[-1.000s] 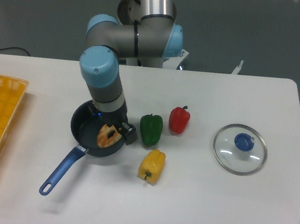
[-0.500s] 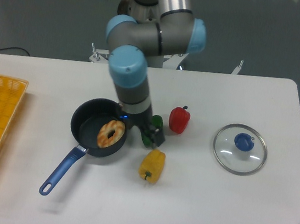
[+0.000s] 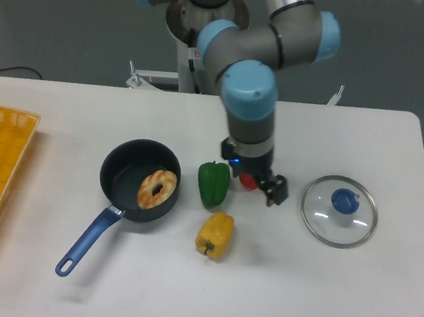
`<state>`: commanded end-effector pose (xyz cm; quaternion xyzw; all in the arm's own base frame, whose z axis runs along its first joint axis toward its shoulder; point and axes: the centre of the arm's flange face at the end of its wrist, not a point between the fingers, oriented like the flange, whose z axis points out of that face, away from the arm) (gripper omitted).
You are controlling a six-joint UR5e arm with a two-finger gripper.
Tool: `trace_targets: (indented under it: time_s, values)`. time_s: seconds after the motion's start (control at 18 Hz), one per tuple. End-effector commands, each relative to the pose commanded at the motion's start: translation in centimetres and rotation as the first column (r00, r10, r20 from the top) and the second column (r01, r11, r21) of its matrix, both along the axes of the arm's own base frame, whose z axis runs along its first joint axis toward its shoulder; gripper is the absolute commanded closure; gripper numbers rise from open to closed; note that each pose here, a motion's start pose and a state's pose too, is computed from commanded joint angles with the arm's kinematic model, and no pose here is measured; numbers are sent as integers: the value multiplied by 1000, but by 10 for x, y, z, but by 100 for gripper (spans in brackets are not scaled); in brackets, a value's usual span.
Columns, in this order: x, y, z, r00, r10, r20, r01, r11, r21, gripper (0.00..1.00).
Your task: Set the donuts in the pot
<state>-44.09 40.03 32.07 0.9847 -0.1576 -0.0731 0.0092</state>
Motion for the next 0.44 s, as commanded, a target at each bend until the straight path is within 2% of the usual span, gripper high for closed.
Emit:
trace_targets:
  time_s: [0.17, 0.44]
  values:
    - [-22, -25, -1, 999, -35, 6, 35, 999, -8, 0]
    - [-43, -46, -5, 999, -51, 9, 52, 998, -19, 0]
